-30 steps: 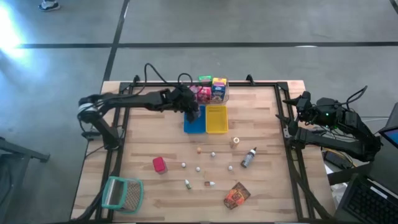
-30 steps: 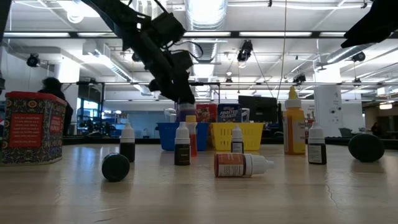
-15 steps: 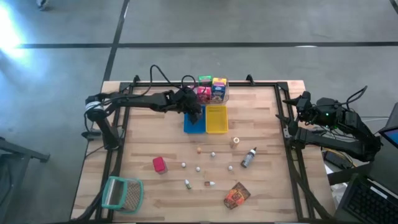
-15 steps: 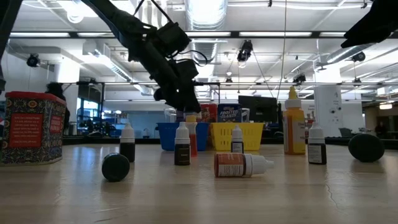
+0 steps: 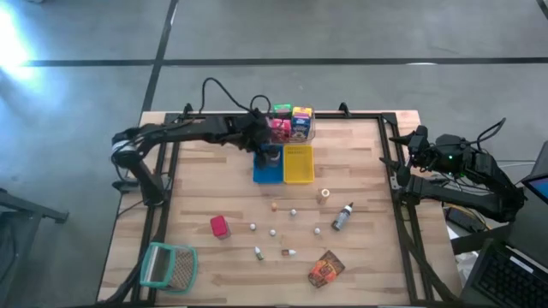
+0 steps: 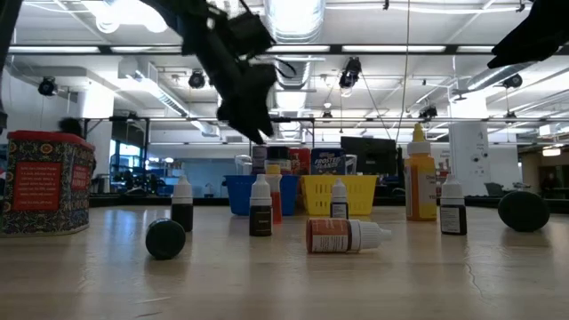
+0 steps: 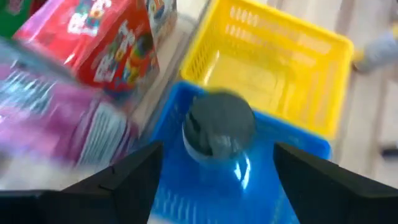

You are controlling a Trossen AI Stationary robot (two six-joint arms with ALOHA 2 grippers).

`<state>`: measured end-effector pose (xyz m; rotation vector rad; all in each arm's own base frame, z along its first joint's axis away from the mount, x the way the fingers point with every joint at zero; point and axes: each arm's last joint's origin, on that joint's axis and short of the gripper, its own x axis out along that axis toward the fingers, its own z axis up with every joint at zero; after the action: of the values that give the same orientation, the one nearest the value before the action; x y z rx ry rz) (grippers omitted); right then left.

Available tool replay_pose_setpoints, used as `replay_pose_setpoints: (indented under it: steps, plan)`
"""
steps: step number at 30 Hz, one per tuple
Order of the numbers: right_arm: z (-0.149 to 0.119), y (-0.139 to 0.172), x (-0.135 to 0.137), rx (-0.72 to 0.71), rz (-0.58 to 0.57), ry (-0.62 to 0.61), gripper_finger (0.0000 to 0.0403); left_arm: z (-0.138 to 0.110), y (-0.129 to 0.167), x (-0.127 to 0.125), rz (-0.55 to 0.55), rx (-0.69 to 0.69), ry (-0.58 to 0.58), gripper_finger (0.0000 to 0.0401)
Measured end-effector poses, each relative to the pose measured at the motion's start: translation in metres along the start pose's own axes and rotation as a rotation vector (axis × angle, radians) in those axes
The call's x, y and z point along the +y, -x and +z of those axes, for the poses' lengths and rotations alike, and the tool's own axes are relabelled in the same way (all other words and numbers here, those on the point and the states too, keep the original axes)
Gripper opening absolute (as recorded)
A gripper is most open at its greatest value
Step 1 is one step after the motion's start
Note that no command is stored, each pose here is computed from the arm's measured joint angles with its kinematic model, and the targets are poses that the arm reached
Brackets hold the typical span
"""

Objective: Pick & Place Kitchen Items
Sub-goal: Put the black seasoning bottle into the blue bin, then put the red seasoning can into the blue bin

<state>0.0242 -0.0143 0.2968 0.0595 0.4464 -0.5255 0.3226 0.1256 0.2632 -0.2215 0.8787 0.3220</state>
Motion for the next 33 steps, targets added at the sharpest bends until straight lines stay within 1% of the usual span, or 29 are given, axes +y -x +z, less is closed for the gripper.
replay_pose_setpoints:
  steps: [2, 5, 7, 11, 12, 14, 19, 25, 27, 33]
  plan:
    - [0.000, 0.000, 0.000, 0.000, 0.000, 0.000, 0.0363, 0.000, 0.020, -0.006, -0.008, 0.037, -0.025, 0.0309]
    - [0.000, 0.000, 0.000, 0.000, 0.000, 0.000, 0.0364, -0.006, 0.052, -0.022, -0.041, 0.031, -0.049, 0.0309]
    - [0.000, 0.000, 0.000, 0.000, 0.000, 0.000, 0.0363, -0.013, 0.071, -0.033, -0.066, 0.012, -0.057, 0.0309]
    - [0.000, 0.000, 0.000, 0.000, 0.000, 0.000, 0.0363, -0.034, 0.107, -0.061, -0.109, -0.069, -0.093, 0.0304]
    - [0.000, 0.000, 0.000, 0.000, 0.000, 0.000, 0.0363, -0.040, 0.113, -0.067, -0.128, -0.078, -0.119, 0.0303]
    - [0.000, 0.000, 0.000, 0.000, 0.000, 0.000, 0.0364, -0.053, 0.124, -0.079, -0.172, -0.089, -0.208, 0.0303]
    - [0.000, 0.000, 0.000, 0.000, 0.000, 0.000, 0.0364, -0.088, 0.141, -0.106, -0.284, -0.071, -0.480, 0.0302]
    - [0.000, 0.000, 0.000, 0.000, 0.000, 0.000, 0.0363, -0.119, 0.147, -0.126, -0.365, -0.014, -0.815, 0.0301]
    - [0.000, 0.000, 0.000, 0.000, 0.000, 0.000, 0.0364, -0.126, 0.147, -0.130, -0.382, 0.006, -0.863, 0.0300]
    - [0.000, 0.000, 0.000, 0.000, 0.000, 0.000, 0.0363, -0.142, 0.144, -0.132, -0.395, 0.099, -0.932, 0.0300]
